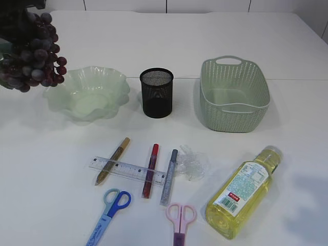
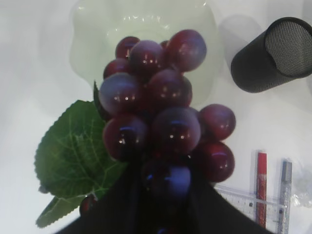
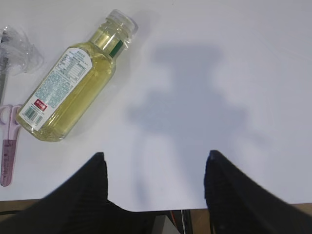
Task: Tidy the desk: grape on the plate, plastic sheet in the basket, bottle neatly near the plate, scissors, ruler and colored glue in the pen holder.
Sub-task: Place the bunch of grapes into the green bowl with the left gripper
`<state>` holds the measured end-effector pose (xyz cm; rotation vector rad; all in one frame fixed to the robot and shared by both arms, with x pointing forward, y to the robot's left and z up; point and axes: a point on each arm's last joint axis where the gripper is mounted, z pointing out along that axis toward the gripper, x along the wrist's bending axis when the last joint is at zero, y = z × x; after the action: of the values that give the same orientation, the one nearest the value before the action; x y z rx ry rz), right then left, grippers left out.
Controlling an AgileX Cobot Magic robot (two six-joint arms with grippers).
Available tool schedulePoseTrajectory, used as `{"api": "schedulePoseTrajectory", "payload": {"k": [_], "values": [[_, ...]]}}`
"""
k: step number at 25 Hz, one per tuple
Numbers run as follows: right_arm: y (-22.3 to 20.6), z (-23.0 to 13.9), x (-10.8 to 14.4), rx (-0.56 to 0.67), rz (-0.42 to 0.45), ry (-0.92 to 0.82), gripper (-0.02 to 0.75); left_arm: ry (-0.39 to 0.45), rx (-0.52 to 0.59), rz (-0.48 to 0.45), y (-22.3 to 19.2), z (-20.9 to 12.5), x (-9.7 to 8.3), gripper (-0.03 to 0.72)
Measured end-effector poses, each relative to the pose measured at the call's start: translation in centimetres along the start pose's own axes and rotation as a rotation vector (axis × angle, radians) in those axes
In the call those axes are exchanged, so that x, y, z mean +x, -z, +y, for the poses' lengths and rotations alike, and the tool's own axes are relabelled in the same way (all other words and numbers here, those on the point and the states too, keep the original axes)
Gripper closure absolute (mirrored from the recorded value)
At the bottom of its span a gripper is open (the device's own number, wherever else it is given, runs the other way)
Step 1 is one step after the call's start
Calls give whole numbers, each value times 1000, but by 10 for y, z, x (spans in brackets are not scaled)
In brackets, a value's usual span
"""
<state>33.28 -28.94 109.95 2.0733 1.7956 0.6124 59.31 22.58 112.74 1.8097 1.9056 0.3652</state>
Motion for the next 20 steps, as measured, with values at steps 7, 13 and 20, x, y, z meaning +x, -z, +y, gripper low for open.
{"api": "schedulePoseTrajectory", "payload": {"k": [7,13,20], "values": [[0,0,0,3,-1,0,248,-20,-41,1,-30,18,-3,554],[0,0,0,4,-5,1,248,-63,-92,46,-59,44,-4,555],[0,0,-1,3,-9,3,249,-72,-68,62,-108,55,-5,555]]}}
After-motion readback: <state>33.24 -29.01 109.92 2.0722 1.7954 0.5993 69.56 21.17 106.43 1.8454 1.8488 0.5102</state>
